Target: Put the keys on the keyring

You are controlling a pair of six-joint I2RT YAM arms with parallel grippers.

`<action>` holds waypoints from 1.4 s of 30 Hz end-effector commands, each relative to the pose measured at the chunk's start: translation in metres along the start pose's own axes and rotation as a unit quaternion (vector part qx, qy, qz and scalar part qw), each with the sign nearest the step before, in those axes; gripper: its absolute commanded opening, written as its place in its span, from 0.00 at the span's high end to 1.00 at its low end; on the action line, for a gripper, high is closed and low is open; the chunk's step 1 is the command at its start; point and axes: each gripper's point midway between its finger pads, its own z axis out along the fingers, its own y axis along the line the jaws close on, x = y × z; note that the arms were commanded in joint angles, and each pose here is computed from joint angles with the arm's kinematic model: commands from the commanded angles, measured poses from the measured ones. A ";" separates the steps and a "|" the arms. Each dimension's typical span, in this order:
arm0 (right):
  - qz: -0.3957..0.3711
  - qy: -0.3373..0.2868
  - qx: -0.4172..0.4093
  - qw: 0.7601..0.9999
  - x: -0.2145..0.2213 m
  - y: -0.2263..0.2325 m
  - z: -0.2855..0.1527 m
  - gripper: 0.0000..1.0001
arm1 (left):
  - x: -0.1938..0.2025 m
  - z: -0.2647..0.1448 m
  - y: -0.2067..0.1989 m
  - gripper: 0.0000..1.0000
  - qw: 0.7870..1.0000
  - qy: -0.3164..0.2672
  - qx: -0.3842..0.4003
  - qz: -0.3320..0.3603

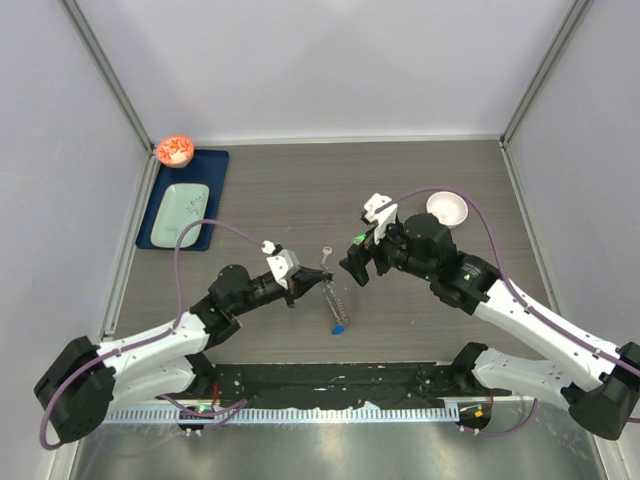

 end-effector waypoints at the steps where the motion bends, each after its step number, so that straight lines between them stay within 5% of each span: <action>1: 0.088 -0.047 0.117 0.988 -0.016 -0.044 0.005 0.00 | -0.026 -0.017 0.020 1.00 0.996 -0.046 -0.074 0.003; 16: 0.115 0.052 0.172 0.977 0.043 -0.082 0.063 0.24 | -0.019 -0.102 0.077 1.00 0.949 -0.062 -0.310 -0.013; 26: 0.061 0.128 0.179 0.974 0.084 -0.112 0.098 0.30 | 0.001 -0.105 0.087 1.00 0.941 -0.048 -0.335 0.000; 38: -0.099 0.217 0.113 0.965 0.124 -0.109 0.121 0.60 | 0.006 -0.109 0.084 1.00 0.941 -0.049 -0.334 -0.007; 42: -0.121 0.230 0.112 0.959 0.130 -0.110 0.131 0.61 | 0.005 -0.112 0.084 1.00 0.940 -0.054 -0.336 -0.008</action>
